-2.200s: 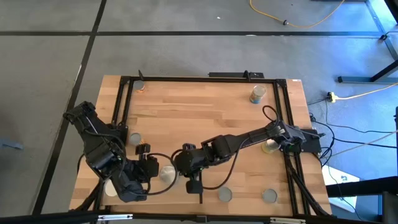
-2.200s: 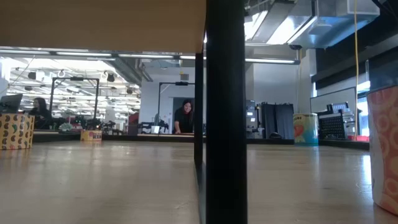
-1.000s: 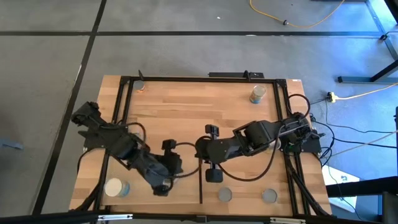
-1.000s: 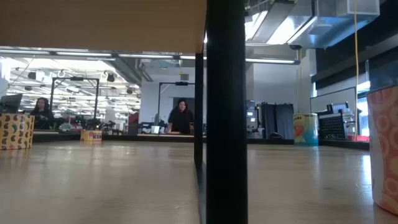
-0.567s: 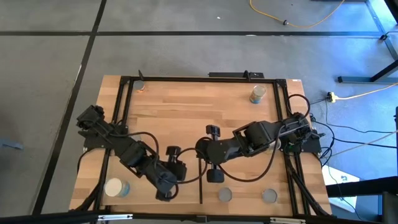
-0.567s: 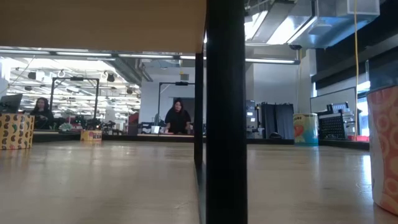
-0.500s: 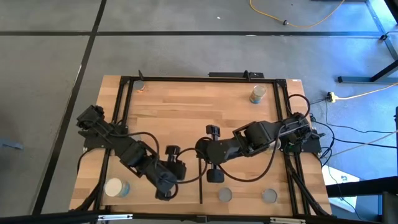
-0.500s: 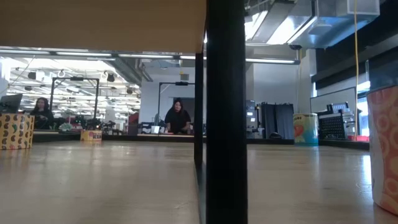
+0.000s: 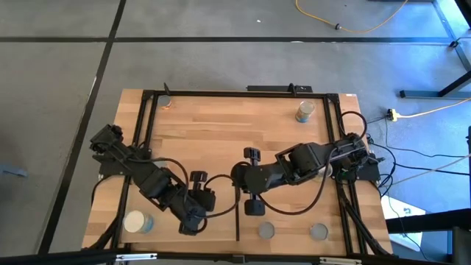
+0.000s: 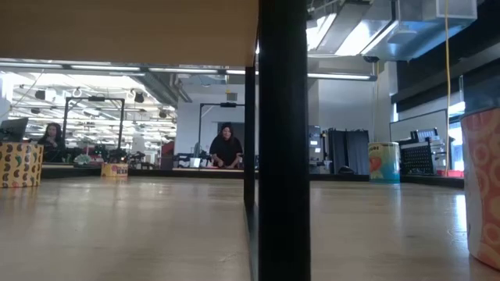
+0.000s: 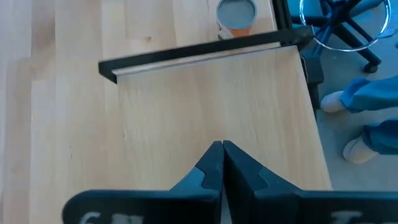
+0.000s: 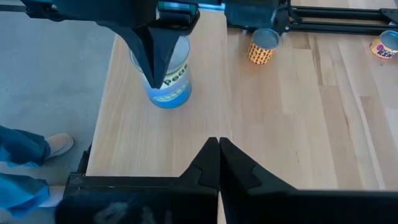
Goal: Pick and place cans onto a shelf
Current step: Put the canned peas on the shelf
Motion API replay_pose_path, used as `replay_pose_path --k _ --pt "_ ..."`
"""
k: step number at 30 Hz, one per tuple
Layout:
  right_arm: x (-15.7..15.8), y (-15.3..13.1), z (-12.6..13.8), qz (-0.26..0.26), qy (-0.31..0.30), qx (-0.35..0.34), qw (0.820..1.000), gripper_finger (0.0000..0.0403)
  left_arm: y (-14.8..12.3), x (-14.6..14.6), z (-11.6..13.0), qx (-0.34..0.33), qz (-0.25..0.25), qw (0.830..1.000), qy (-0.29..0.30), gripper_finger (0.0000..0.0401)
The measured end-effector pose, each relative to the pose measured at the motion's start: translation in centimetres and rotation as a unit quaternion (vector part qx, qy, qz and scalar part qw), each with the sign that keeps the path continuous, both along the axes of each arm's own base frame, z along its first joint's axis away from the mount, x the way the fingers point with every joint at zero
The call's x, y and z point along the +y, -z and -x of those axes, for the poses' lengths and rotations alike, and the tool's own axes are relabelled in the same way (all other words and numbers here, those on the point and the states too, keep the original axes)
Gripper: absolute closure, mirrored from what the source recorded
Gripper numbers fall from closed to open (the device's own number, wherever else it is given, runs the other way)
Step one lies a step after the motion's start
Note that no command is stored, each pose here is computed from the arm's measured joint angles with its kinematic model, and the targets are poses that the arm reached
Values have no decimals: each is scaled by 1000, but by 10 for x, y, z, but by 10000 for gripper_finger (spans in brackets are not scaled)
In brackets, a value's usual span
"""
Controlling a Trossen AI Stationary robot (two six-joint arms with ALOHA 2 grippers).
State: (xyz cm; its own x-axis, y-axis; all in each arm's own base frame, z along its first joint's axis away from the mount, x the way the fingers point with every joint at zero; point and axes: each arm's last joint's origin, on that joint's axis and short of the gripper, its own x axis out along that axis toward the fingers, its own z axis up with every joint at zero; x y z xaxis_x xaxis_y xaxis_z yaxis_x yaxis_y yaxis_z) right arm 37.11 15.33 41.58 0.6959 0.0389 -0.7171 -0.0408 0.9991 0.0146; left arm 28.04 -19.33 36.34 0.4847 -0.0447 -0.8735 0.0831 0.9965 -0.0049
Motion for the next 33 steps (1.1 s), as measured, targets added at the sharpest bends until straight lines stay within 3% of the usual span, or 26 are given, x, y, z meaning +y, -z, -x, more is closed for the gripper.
replay_pose_path --k 12,24,29,33 --pt "0 0 0 -2 2 -2 1000 402 -5 3 23 45 -9 999 -27 401" --pt "0 0 0 -2 2 -2 1000 402 -5 9 51 131 -32 989 -61 401" --pt "0 0 0 -2 2 -2 1000 402 -8 8 51 118 -37 991 -59 401" --pt "0 0 0 -2 2 -2 1000 402 -29 11 52 72 -25 995 -59 401"
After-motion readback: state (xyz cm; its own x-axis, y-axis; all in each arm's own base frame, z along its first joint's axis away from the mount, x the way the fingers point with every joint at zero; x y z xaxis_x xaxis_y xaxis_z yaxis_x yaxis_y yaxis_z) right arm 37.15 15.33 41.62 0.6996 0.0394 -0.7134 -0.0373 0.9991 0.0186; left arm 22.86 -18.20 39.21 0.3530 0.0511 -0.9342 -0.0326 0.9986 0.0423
